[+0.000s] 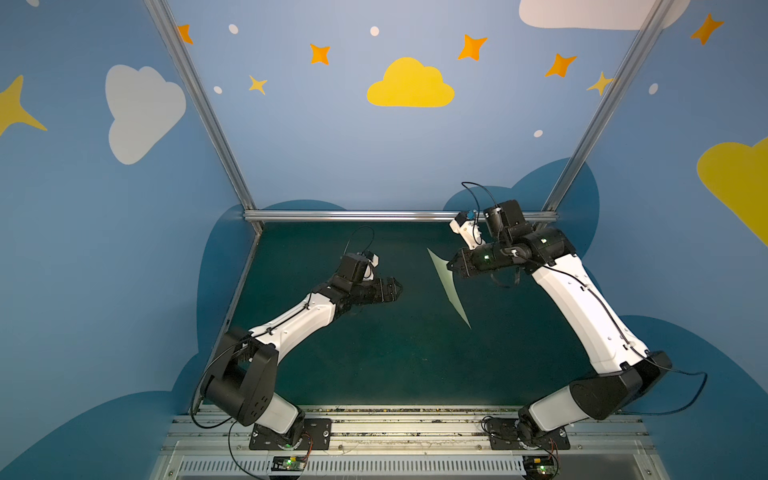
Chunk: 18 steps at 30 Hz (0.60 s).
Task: Fold a paper plane with a square sheet of paper (fold left side to right side)
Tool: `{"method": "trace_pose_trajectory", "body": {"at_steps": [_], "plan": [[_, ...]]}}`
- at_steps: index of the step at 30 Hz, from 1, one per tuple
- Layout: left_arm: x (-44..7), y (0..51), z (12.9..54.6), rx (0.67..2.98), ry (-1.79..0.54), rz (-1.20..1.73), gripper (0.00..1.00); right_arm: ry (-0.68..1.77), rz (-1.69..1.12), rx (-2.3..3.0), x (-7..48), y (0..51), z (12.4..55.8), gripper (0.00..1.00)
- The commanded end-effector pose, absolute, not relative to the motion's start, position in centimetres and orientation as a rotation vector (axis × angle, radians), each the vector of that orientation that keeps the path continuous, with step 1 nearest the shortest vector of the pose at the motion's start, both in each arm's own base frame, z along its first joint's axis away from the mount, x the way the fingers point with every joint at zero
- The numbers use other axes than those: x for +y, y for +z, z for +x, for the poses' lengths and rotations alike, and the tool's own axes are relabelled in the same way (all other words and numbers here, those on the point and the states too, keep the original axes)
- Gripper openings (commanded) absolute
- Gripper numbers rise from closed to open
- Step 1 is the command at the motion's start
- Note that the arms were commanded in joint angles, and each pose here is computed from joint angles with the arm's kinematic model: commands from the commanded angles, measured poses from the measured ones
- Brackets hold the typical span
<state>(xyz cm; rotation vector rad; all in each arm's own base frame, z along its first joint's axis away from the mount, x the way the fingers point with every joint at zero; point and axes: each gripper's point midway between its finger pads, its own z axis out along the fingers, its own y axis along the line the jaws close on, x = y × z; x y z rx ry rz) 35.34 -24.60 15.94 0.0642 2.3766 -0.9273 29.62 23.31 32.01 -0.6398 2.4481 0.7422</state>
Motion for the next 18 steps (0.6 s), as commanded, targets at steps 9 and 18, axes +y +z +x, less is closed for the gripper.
{"method": "trace_pose_trajectory", "body": {"at_steps": [9, 18], "plan": [[-24.6, 23.7, 35.4, 1.97, -1.221, 0.176, 1.0, 1.033, -0.718, 2.332, 25.1, 38.5, 24.8, 0.0], [-24.6, 29.0, 33.3, 1.779, -1.46, 0.328, 1.0, 1.216, -0.711, 2.136, 26.2, 44.5, 22.7, 0.0]]}}
